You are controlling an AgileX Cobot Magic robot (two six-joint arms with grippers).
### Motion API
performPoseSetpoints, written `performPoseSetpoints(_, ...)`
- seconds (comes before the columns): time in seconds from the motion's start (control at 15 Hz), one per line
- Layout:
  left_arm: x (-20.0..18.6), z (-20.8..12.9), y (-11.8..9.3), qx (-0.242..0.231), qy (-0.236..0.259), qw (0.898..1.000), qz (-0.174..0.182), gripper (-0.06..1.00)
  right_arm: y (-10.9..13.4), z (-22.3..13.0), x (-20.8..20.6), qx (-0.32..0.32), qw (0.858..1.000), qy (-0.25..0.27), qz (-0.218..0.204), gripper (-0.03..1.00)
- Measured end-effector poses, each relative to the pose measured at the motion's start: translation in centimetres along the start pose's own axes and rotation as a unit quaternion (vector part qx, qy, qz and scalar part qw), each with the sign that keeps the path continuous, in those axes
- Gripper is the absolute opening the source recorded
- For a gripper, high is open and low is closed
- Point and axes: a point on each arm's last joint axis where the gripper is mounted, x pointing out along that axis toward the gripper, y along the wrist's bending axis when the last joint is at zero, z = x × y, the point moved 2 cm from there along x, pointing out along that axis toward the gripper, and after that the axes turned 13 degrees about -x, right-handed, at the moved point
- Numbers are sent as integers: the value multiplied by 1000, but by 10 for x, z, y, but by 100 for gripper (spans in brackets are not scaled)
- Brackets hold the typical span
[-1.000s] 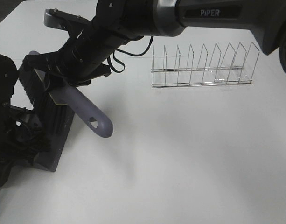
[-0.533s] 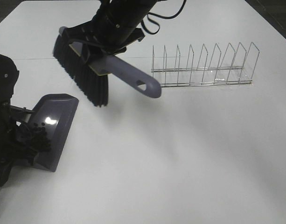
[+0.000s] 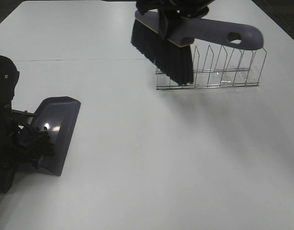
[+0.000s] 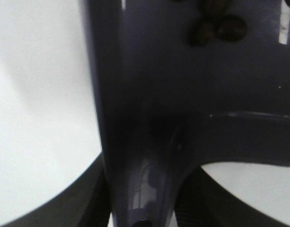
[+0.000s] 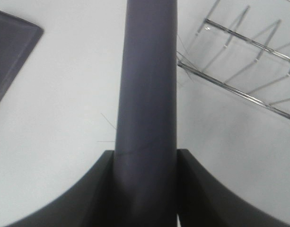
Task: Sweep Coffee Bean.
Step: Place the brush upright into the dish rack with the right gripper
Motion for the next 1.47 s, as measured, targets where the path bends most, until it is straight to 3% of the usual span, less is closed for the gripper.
performPoseSetpoints(0.13,0,-1,-1,-8,4,1000,-8,33,-12,-17,-6,17,1000,14,-8,31)
performPoseSetpoints(0.47,-1,-1,-9,-28,7,999,-41,33,-42,-98,8,84,995,57,-24,31)
performPoseSetpoints(0.6,-1,-2,-11,-36,10,998,-54,33,-54,-131,21,108,989,96,-43,31)
performPoseSetpoints(0.93,-2,-2,-16,-45,9,996,-74,33,-69,-128,30,143,983,48,-109,31)
performPoseSetpoints(1.13,-2,-1,-16,-45,7,996,-77,33,-82,-134,55,164,970,74,-163,31)
performPoseSetpoints(1.47,-2,-1,-17,-44,6,996,-77,33,-85,-134,74,176,968,70,-166,31)
